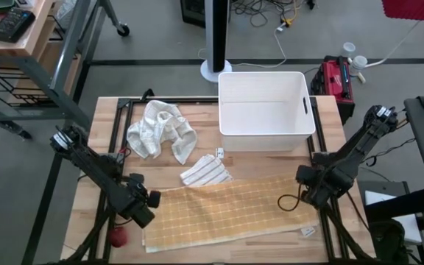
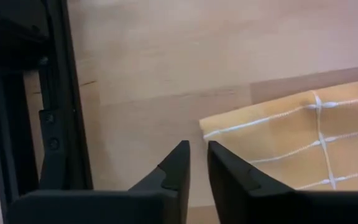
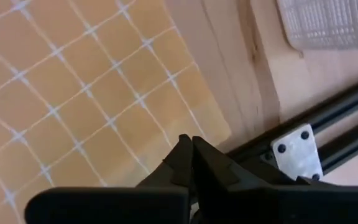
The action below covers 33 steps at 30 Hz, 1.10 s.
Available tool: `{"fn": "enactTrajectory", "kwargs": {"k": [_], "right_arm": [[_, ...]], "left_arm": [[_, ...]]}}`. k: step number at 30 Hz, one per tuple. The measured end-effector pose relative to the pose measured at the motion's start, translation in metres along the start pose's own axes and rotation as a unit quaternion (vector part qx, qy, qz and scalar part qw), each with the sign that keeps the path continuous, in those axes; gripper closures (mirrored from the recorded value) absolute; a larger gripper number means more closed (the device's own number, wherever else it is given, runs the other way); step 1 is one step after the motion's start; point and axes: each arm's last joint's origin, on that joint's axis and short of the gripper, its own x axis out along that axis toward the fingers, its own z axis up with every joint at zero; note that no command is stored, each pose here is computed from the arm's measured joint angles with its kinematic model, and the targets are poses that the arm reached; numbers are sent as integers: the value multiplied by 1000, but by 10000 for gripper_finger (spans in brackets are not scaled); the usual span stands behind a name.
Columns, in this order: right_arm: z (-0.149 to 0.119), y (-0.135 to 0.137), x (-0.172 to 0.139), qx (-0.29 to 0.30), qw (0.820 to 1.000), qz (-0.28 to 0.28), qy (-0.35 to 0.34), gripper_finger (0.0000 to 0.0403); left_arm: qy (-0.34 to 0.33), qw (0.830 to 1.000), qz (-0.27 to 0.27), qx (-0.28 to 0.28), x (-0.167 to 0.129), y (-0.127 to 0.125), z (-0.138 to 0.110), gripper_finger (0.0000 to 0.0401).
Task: Fold towel
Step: Fold the yellow squared towel
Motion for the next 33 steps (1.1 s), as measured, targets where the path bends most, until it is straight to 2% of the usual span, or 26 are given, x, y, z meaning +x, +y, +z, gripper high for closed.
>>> {"fn": "enactTrajectory", "kwargs": {"k": [8, 13, 22, 26, 33], "right_arm": [[3, -4, 13, 26, 999, -19, 19, 379], [6, -1, 14, 17, 1000, -4, 22, 367], [6, -1, 14, 11, 1000, -2, 22, 347], [6, -1, 14, 11, 1000, -2, 21, 343], [7, -1, 14, 5, 1000, 0, 20, 352]], "left_arm": [[-4, 1000, 4, -6, 9, 2, 0, 291], [10, 999, -38, -12, 21, -1, -3, 272], [26, 998, -47, -21, 36, 0, -4, 254], [24, 997, -68, -22, 35, -3, -5, 251], [14, 997, -79, -10, 36, -4, -5, 281]]}}
